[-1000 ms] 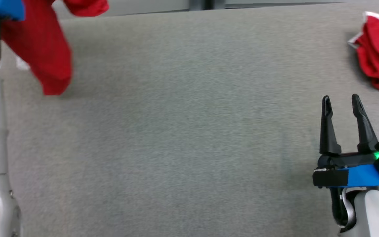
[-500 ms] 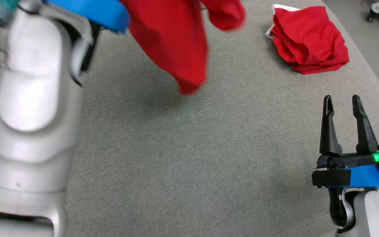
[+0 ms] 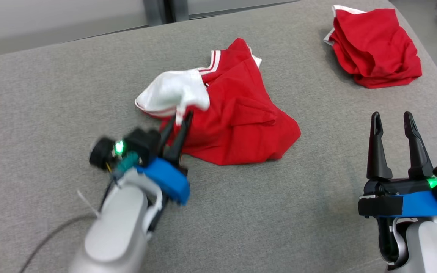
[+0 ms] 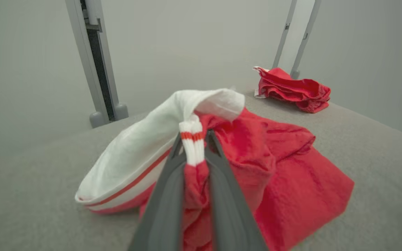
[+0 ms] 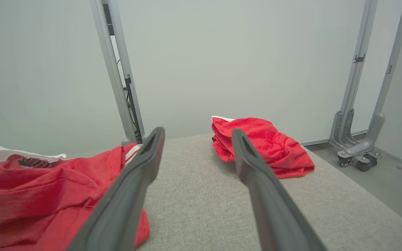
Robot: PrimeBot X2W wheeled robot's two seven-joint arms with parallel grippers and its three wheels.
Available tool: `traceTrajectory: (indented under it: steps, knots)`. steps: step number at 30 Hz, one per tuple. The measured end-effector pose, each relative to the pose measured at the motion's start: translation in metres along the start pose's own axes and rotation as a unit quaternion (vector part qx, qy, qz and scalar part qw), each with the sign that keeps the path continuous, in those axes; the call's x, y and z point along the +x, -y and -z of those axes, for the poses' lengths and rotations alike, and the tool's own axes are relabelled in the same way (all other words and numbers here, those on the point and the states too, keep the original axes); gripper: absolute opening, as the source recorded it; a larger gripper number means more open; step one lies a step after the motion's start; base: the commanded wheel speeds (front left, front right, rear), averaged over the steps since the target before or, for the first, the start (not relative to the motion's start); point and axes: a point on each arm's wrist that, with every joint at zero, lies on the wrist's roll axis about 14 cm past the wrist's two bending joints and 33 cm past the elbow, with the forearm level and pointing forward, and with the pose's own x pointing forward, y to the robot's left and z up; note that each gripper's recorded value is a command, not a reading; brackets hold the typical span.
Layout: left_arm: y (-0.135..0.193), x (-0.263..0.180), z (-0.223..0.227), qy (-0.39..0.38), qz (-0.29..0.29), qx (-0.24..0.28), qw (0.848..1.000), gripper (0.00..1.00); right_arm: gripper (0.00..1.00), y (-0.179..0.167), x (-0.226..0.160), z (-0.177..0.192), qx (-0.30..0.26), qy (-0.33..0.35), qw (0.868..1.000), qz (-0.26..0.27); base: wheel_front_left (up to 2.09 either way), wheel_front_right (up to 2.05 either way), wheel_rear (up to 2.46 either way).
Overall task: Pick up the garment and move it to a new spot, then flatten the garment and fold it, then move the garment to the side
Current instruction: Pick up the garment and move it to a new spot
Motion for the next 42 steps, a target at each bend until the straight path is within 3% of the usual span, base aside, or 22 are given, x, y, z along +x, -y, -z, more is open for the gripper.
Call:
traceTrajectory:
  steps: [4, 5, 6, 7, 15, 24, 31, 42]
  knots:
    - [0.01, -0.03, 0.042, -0.052, -0.004, -0.021, 0.998, 0.0, 1.0, -0.007, 0.002, 0.003, 0.004, -0.003, 1.0, -0.008, 0.0, 0.0, 0.0]
    - [0.012, -0.035, 0.047, -0.058, -0.005, -0.021, 0.998, 0.05, 1.0, -0.009, 0.001, 0.005, 0.005, -0.006, 1.0, -0.011, 0.0, 0.0, 0.0]
    - [0.013, -0.037, 0.048, -0.06, -0.006, -0.02, 0.998, 0.62, 1.0, -0.011, 0.001, 0.006, 0.005, -0.007, 1.0, -0.014, 0.0, 0.0, 0.0]
    - [0.012, -0.039, 0.046, -0.056, -0.01, -0.019, 0.998, 1.0, 1.0, -0.013, 0.002, 0.005, 0.005, -0.005, 1.0, -0.017, 0.0, 0.0, 0.0]
    - [0.0, -0.046, -0.012, 0.025, -0.049, 0.004, 0.998, 1.0, 1.0, -0.027, -0.004, 0.001, 0.014, -0.003, 0.999, -0.036, 0.0, 0.0, 0.0]
    - [-0.066, -0.113, -0.065, 0.095, -0.179, 0.048, 0.978, 1.0, 1.0, -0.046, -0.01, -0.008, 0.021, 0.008, 0.998, -0.063, 0.0, 0.0, 0.0]
    - [-0.106, -0.183, -0.061, 0.087, -0.275, 0.063, 0.955, 1.0, 1.0, -0.065, -0.017, -0.01, 0.026, 0.008, 0.996, -0.089, 0.0, 0.0, 0.0]
    - [-0.116, -0.234, -0.038, 0.062, -0.337, 0.048, 0.938, 1.0, 1.0, -0.071, -0.038, 0.01, 0.041, -0.027, 0.994, -0.099, 0.0, 0.0, 0.0]
